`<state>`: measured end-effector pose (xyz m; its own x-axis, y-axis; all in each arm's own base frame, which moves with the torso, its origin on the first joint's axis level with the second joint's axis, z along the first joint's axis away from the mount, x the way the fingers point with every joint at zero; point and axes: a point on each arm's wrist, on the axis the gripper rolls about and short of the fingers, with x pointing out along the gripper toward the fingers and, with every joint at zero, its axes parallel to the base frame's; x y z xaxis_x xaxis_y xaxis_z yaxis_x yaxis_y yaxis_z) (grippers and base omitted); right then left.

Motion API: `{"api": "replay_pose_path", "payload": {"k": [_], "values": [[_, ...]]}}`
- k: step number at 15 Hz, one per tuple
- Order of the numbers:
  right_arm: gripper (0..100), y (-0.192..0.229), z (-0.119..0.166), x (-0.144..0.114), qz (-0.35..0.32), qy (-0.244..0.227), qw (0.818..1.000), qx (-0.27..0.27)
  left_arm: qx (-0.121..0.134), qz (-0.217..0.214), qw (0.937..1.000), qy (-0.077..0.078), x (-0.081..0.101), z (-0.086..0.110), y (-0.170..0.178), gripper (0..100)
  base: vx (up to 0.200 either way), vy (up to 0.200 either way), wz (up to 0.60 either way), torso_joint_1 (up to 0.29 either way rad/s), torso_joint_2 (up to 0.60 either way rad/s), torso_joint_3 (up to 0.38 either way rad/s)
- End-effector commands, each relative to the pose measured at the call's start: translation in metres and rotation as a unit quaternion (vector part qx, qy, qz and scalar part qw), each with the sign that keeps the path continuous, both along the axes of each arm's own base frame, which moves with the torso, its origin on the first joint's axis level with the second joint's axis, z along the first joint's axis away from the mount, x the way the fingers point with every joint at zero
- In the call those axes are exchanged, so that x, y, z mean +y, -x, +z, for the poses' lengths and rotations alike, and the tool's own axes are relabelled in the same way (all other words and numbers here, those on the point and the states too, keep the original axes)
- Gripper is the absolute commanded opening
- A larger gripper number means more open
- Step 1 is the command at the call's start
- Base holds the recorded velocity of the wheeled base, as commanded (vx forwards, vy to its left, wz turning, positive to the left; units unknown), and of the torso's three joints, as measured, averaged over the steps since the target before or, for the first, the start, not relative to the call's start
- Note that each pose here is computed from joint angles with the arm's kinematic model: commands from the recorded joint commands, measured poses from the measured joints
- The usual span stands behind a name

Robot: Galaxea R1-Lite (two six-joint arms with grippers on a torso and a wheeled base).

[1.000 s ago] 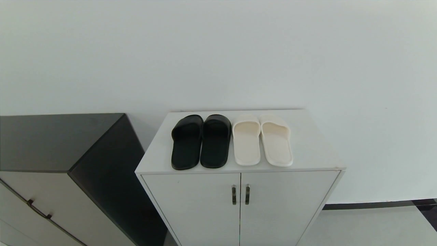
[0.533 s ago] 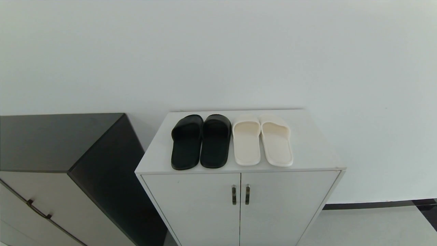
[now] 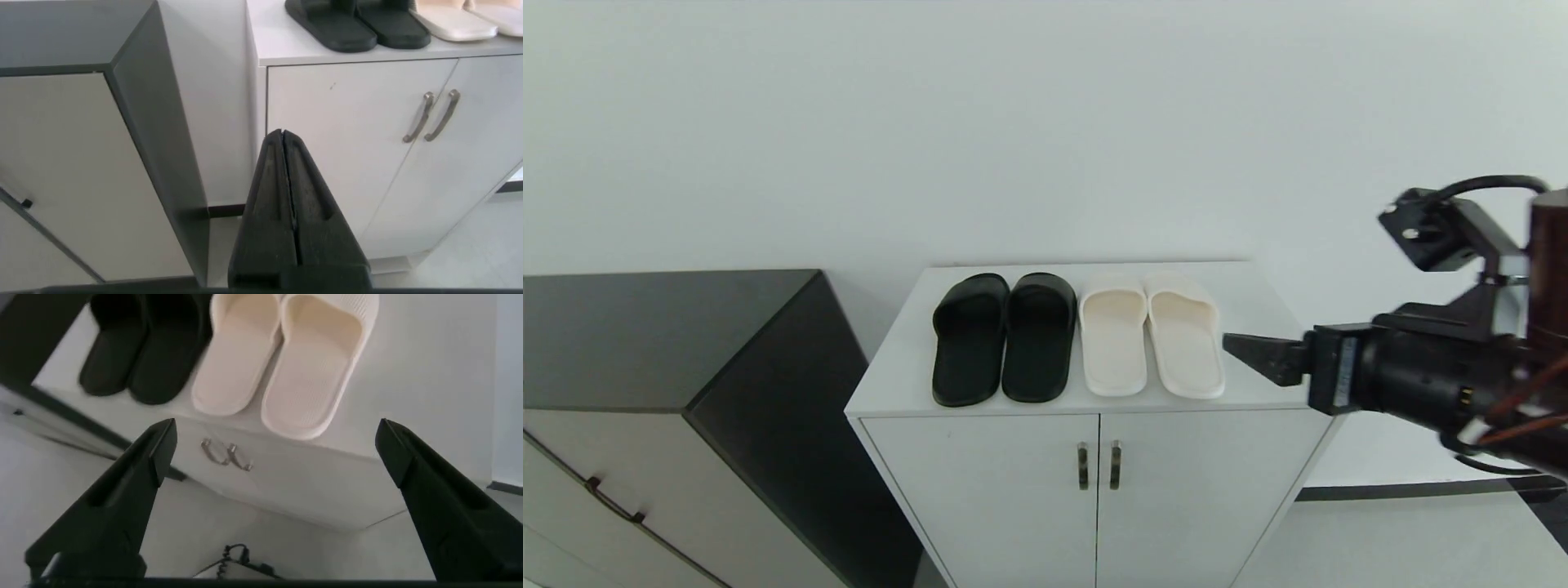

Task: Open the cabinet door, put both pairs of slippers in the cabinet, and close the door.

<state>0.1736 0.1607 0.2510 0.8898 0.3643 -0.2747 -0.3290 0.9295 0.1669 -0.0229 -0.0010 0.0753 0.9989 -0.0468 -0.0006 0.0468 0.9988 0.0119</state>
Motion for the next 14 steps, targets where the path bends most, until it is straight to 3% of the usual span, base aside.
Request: {"api": "replay_pose_path", "payload": {"k": [1,3,6,14], "values": [[100,-0.042,-0.029,0.063,-0.009,0.027,1.000,0.009,0.000,0.000,1.0000,0.000,0.000,0.000,0.000,0,0.000,0.000,0.00,0.000,0.00,0.000],[100,-0.054,-0.038,0.080,-0.008,0.031,0.999,0.011,0.000,0.000,1.0000,-0.001,0.000,0.000,0.000,0,0.000,0.000,0.00,0.000,0.00,0.000],[100,-0.074,-0.058,0.099,-0.056,0.051,0.997,0.008,0.000,0.000,1.0000,0.000,0.000,0.000,0.000,0,0.200,0.000,0.00,-0.001,0.00,0.001],[100,-0.113,-0.097,0.130,-0.107,0.059,0.992,-0.013,0.000,0.001,1.0000,0.001,0.000,0.000,0.000,0,0.000,0.000,0.00,0.000,0.00,0.000]]}}
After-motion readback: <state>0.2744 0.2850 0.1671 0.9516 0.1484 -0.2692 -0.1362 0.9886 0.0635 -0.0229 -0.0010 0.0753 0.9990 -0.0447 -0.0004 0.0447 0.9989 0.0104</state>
